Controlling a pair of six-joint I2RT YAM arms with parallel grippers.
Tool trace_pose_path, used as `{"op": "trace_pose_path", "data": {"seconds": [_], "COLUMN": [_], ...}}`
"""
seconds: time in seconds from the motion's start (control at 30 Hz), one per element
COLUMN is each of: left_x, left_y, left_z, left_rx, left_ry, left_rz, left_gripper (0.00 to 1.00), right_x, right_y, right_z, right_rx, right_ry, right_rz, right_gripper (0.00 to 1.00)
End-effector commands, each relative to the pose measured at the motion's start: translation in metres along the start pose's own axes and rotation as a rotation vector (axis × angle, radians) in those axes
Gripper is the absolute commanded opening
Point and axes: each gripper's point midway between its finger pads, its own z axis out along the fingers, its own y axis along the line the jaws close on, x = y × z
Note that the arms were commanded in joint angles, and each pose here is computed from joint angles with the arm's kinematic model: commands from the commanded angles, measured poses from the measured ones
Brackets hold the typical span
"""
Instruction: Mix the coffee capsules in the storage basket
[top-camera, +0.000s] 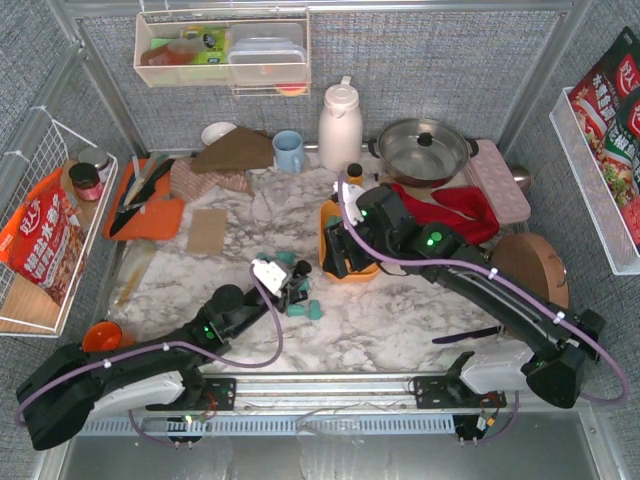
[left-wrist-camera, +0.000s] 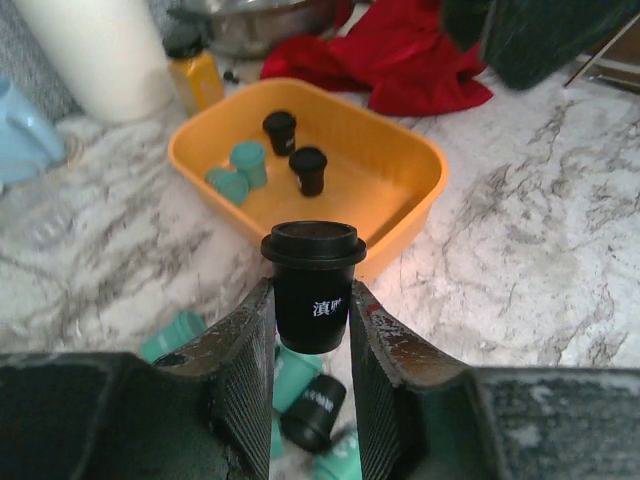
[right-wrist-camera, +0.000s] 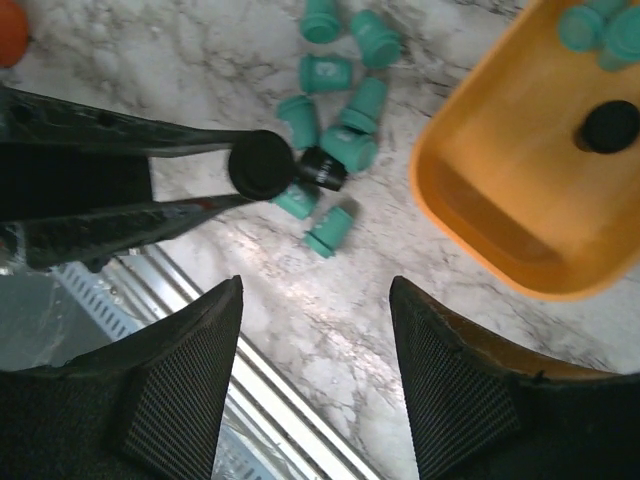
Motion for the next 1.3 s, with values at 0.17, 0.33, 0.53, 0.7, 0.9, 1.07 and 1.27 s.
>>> {"op": "trace_pose_path", "data": {"seconds": [0.17,0.33,0.53,0.7,0.9,1.07,1.27], "left_x": [-0.059,-0.063,-0.065,-0.067,-0.068,-0.064,-0.048], "left_y": [-0.021,-0.029,-0.032,-0.032,-0.029,-0.024,-0.019], "left_z": [0.017,0.015,0.013,0.012,0.015,0.015,0.003], "left_rx": [0.123,0.172,0.189,0.186,0.174,0.143,0.12], "left_ry": [-0.24,-0.255,-0.26,-0.26,-0.248,-0.224,-0.166], "left_rz": [0.116,0.114,0.111,0.11,0.107,0.091,0.052], "left_gripper": [0.0,0.0,0.0,0.0,0.0,0.92,0.99], "right_x": [-0.015,-0.016,-0.016,-0.014,-0.014,-0.016,-0.021], "right_y": [0.037,0.037,0.04,0.041,0.042,0.04,0.012], "right_z": [0.013,0.022,0.031,0.033,0.033,0.03,0.026], "right_rx": [-0.106,-0.105,-0.114,-0.122,-0.127,-0.114,0.033], "right_ry": [-0.04,-0.037,-0.031,-0.032,-0.036,-0.045,-0.076], "right_rz": [0.008,0.013,0.021,0.03,0.043,0.044,0.002], "right_gripper": [0.66,0.67,0.66,0.55,0.19,0.03,0.0]}}
